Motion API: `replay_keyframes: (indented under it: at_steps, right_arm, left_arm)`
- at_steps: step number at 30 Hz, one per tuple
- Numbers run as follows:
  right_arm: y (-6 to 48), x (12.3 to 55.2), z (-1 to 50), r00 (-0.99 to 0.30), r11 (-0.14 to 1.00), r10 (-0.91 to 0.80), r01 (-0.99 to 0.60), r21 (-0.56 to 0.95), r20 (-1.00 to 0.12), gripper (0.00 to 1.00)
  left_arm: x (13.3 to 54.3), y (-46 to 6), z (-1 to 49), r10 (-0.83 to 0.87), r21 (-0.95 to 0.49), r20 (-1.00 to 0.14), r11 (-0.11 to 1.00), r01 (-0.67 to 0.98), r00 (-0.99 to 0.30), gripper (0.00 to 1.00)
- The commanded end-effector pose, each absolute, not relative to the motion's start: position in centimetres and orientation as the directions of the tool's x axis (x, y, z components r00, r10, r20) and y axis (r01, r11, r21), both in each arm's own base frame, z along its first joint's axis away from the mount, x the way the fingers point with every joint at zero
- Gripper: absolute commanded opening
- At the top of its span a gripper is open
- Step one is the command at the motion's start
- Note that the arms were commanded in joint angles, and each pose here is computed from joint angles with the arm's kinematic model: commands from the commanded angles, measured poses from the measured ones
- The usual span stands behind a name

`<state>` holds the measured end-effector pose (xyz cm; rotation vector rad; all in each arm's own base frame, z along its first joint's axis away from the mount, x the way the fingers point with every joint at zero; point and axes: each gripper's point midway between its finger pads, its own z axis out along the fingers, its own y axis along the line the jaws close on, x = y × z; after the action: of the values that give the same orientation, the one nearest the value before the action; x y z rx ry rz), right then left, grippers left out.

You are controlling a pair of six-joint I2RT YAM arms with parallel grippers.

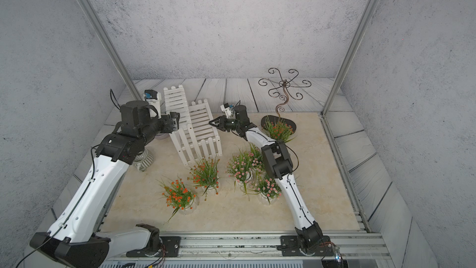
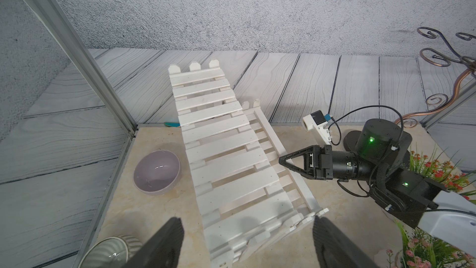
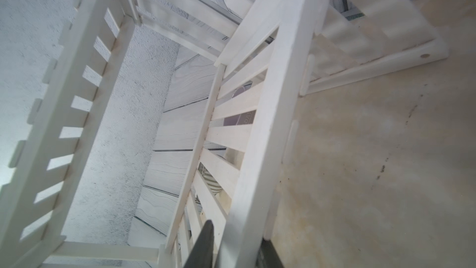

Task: Place the baby's breath potted plants on the rack by color
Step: Adjust the rack at the center of the board.

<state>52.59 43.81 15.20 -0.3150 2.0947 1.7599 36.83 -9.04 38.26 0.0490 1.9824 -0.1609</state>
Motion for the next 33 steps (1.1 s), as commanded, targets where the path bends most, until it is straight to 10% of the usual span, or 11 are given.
replay_keyframes:
  at_steps: [1, 29, 33]
  right_arm:
    - [43.7, 52.1, 15.0, -0.882, 0.158, 0.090, -0.445, 0.881, -0.462, 0.19]
    - [35.5, 47.9, 17.5, -0.594, 0.367, 0.634, -0.332, 0.869, -0.495, 0.08]
    - [36.5, 46.8, 17.8, -0.577, 0.407, 0.620, -0.344, 0.847, -0.532, 0.22]
  left_arm:
    - [37.1, -9.4, 39.5, -0.062, -0.114, -0.925, 0.986, 0.119, -0.375, 0.82]
    - [36.8, -9.0, 39.4, -0.057, -0.092, -0.932, 0.992, 0.081, -0.358, 0.81]
    - [37.0, -8.9, 38.7, -0.043, -0.075, -0.929, 0.995, 0.072, -0.368, 0.81]
